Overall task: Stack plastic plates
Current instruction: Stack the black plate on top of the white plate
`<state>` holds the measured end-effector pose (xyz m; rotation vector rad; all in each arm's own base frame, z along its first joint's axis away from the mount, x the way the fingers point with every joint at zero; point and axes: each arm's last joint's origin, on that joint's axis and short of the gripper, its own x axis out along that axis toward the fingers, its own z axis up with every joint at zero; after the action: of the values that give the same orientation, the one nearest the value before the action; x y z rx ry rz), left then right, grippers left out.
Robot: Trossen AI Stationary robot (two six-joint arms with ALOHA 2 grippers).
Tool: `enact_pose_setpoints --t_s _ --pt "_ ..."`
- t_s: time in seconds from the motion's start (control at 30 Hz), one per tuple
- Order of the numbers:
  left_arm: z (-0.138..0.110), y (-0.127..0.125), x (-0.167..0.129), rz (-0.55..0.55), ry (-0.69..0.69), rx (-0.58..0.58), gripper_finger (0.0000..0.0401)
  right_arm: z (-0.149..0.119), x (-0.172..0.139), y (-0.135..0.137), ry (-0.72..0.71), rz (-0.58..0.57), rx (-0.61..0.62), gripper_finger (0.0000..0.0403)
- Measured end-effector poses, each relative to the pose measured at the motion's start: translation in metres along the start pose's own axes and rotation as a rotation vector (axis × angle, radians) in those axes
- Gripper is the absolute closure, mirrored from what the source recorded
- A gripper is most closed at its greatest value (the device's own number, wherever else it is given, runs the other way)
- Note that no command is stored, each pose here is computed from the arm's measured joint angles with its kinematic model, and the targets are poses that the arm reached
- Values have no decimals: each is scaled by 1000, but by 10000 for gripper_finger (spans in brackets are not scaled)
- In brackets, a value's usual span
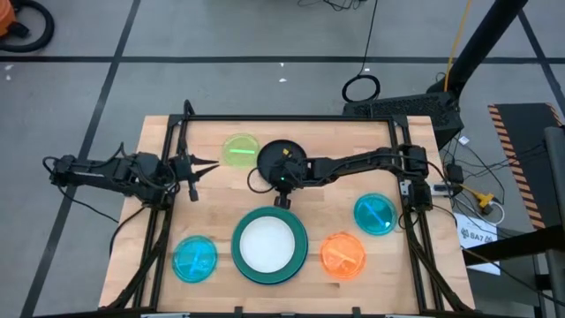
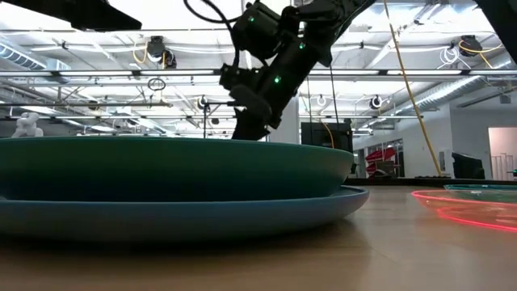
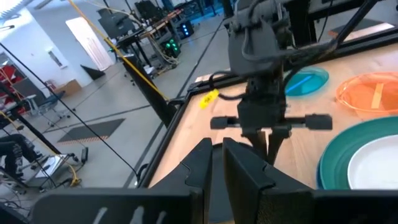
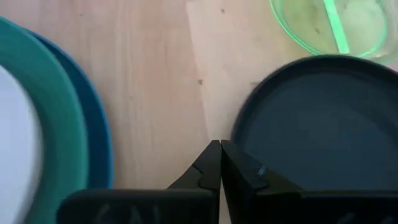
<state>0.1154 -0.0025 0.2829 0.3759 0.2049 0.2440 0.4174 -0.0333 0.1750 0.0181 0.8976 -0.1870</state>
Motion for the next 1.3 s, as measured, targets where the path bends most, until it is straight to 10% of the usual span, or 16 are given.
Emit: enact_pose_setpoints --t_s 0.57,1.3 --pt "1 0 0 3 -8 -9 354 -4 12 -4 8 -77 37 209" --pt "0 0 0 0 -3 -15 354 -25 50 -13 78 -81 97 217"
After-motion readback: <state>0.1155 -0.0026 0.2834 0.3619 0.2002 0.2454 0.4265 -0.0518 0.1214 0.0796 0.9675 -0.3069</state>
